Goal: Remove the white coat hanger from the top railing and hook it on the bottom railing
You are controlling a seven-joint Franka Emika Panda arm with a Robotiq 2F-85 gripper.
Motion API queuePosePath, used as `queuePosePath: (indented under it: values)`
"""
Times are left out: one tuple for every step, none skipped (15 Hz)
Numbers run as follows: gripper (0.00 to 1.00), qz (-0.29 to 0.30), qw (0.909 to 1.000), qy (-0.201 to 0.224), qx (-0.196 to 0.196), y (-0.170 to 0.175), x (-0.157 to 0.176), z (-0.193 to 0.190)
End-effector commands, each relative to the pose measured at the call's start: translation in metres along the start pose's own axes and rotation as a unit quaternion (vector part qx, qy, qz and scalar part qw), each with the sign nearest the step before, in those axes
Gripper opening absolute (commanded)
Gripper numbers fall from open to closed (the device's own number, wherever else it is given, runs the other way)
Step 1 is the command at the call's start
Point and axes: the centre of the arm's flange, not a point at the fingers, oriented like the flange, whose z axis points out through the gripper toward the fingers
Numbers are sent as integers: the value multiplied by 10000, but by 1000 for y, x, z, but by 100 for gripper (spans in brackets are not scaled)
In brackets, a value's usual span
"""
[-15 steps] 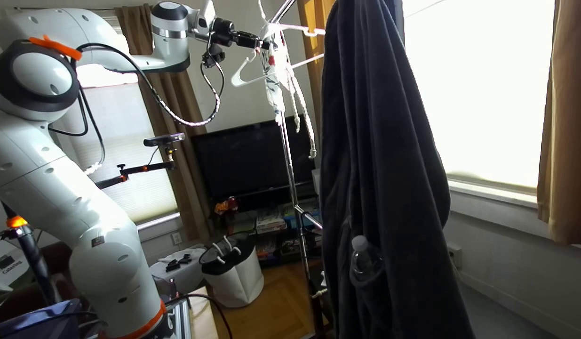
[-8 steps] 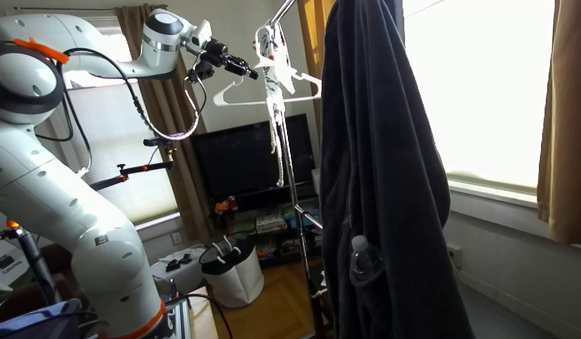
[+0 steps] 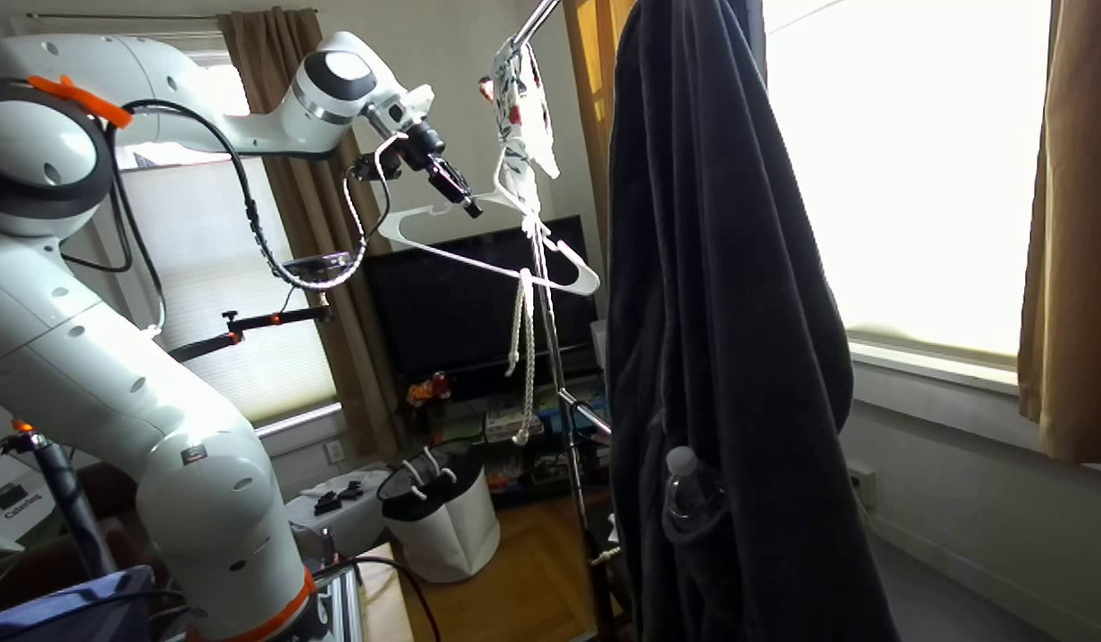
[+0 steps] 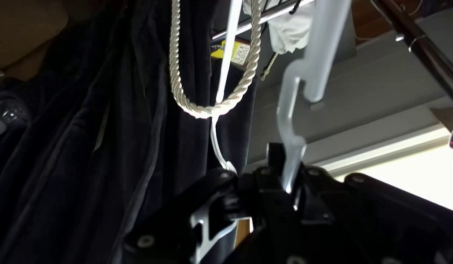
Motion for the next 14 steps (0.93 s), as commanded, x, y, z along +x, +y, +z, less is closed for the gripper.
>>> queuePosePath:
  values:
    - [1, -704, 9950, -685, 190, 17, -15, 23]
    - [1, -898, 9918, -891, 199, 18, -18, 30]
    - [1, -1073, 9878, -1099, 259, 19, -22, 36]
    - [1, -1212, 9831, -1326, 353, 20, -26, 41]
    - [1, -1327, 9778, -1570, 412, 21, -31, 47]
    - [1, -1396, 9727, -1809, 404, 23, -36, 53]
    - [1, -1445, 9673, -2054, 361, 26, -40, 58]
    - [1, -1447, 9626, -2267, 320, 30, -44, 63]
    - [1, -1476, 9580, -2447, 259, 33, -49, 68]
    - [1, -1511, 9532, -2611, 198, 37, -53, 74]
    - [1, -1545, 9494, -2733, 47, 41, -57, 79]
    - [1, -1665, 9463, -2771, -2, 47, -60, 86]
    - [1, -1730, 9428, -2851, -8, 50, -63, 93]
    - [1, -1761, 9396, -2932, -86, 52, -64, 98]
